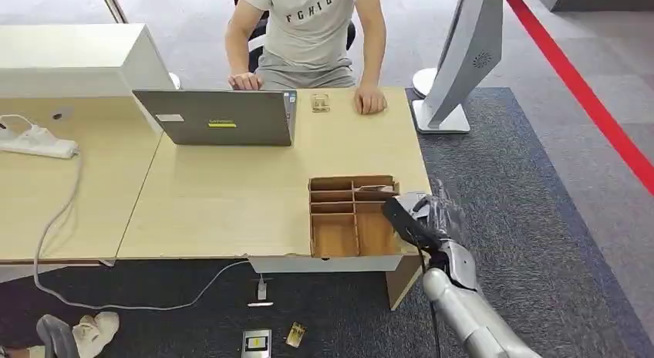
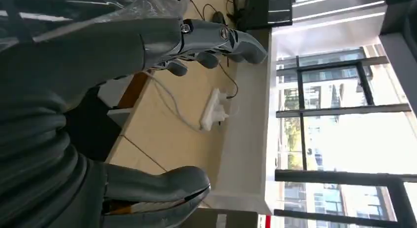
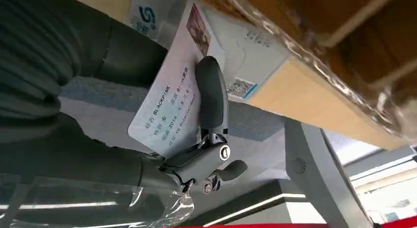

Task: Pass the card to the sensor for recognition and then transmit it.

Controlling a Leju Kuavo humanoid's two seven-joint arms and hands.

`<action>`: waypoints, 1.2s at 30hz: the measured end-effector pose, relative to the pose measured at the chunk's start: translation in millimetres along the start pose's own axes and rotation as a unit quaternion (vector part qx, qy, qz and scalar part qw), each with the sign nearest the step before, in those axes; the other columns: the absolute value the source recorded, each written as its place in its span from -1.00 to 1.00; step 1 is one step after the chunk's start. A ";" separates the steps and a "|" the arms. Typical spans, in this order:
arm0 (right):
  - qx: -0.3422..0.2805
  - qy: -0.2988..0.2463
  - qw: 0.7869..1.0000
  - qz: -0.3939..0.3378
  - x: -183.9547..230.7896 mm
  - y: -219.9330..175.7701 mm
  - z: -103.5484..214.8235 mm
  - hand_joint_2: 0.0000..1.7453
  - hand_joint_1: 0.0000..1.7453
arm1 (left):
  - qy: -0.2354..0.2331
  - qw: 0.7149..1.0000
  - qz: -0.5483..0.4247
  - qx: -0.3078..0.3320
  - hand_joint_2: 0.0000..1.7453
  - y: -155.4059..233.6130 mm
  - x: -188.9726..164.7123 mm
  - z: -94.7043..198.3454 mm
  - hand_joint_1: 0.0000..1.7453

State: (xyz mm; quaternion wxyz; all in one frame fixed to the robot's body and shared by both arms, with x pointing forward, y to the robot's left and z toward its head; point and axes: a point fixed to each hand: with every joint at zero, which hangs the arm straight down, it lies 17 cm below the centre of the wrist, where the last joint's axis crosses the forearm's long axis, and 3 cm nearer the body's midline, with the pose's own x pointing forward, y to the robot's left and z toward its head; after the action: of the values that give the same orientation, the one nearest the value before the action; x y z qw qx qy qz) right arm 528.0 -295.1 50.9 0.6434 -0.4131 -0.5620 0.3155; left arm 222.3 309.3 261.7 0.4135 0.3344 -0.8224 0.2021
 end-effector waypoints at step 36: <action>-0.030 -0.065 0.967 -0.246 95.8 -43.2 -12.9 1.00 1.00 | 0.035 0.999 0.002 0.014 1.00 7.4 -26.8 5.5 -1.00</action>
State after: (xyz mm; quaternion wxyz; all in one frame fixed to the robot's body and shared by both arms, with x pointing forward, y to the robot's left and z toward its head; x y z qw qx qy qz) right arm 554.3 -233.9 133.2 0.6507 -0.2596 -0.6962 0.1563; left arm 225.6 321.4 236.3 0.4374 0.3314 -0.8050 0.2257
